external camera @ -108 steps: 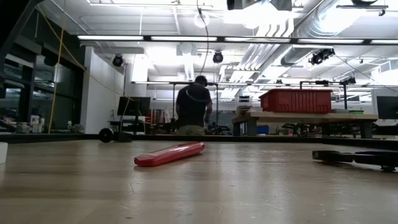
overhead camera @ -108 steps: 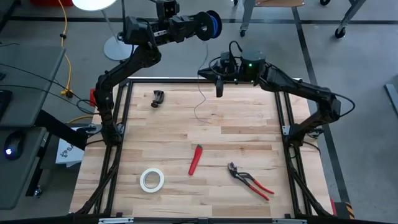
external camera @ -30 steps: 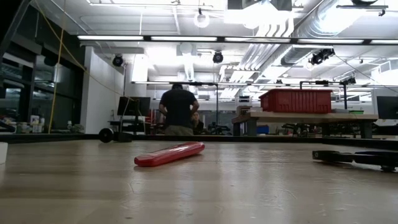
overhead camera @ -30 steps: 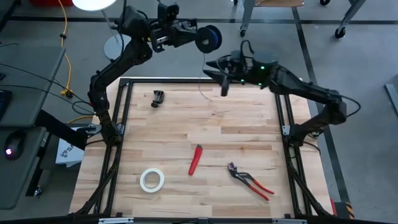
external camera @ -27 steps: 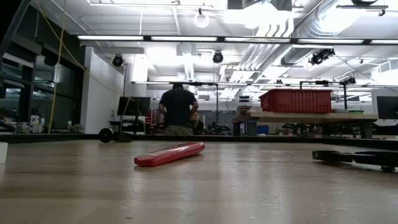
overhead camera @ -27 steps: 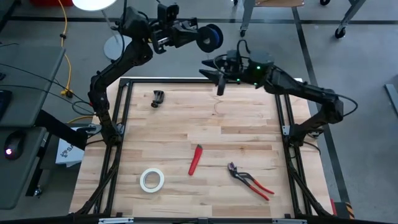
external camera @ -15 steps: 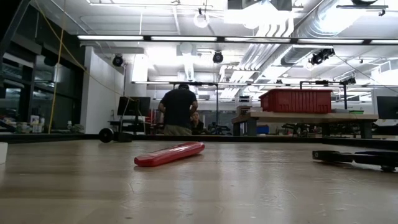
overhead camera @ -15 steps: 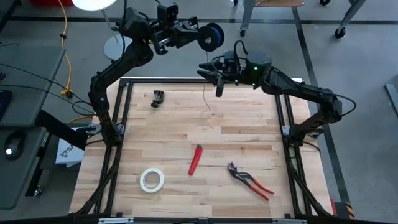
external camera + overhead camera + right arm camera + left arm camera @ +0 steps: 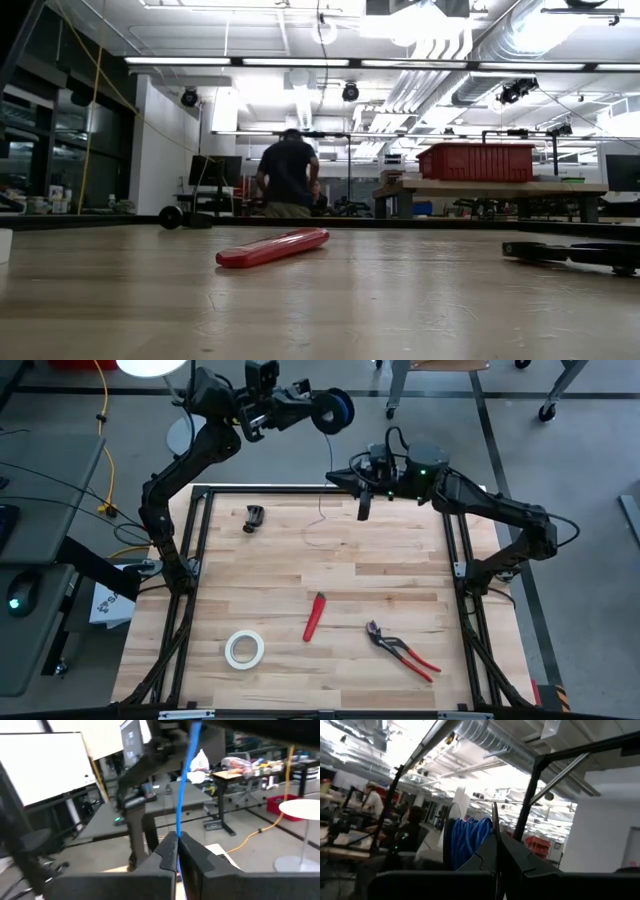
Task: Coil cords
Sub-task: Coil the blue wire cable onto the black spool
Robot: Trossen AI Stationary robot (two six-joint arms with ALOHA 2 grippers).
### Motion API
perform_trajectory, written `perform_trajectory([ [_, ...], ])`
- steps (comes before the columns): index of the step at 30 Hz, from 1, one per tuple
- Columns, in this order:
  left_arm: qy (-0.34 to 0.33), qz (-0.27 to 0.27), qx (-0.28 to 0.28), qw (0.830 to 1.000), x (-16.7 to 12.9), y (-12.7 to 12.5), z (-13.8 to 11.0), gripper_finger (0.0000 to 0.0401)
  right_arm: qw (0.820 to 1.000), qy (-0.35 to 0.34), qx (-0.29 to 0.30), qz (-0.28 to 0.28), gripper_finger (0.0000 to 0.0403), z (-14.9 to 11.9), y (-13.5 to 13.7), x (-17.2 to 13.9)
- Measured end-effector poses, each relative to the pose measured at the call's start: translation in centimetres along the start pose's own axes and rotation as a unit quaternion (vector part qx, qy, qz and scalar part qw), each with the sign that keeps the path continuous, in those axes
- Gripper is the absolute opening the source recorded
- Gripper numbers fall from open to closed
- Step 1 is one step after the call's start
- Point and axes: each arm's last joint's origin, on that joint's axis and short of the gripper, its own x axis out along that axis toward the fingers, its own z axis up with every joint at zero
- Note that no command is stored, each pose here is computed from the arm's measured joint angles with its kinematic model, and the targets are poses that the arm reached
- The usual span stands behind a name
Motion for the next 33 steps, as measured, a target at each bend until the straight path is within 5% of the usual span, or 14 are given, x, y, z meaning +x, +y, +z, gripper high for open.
perform_trajectory([
  [9, 0.063, 0.084, -0.066, 0.992, -3.3, 1.1, 1.0, 0.0001, 1.0, -0.01, -0.005, 0.025, 0.0001, 1.8, 1.1, -3.1],
  [21, 0.124, 0.19, -0.129, 0.965, -5.3, 2.7, -0.8, 0.0001, 0.998, -0.056, -0.022, 0.023, 0.0, 3.8, 1.3, -5.7],
  [33, 0.199, 0.102, -0.272, 0.936, -2.5, 1.1, -3.6, 0.0001, 0.997, -0.06, -0.036, 0.02, 0.0, 3.9, 1.0, -5.8],
])
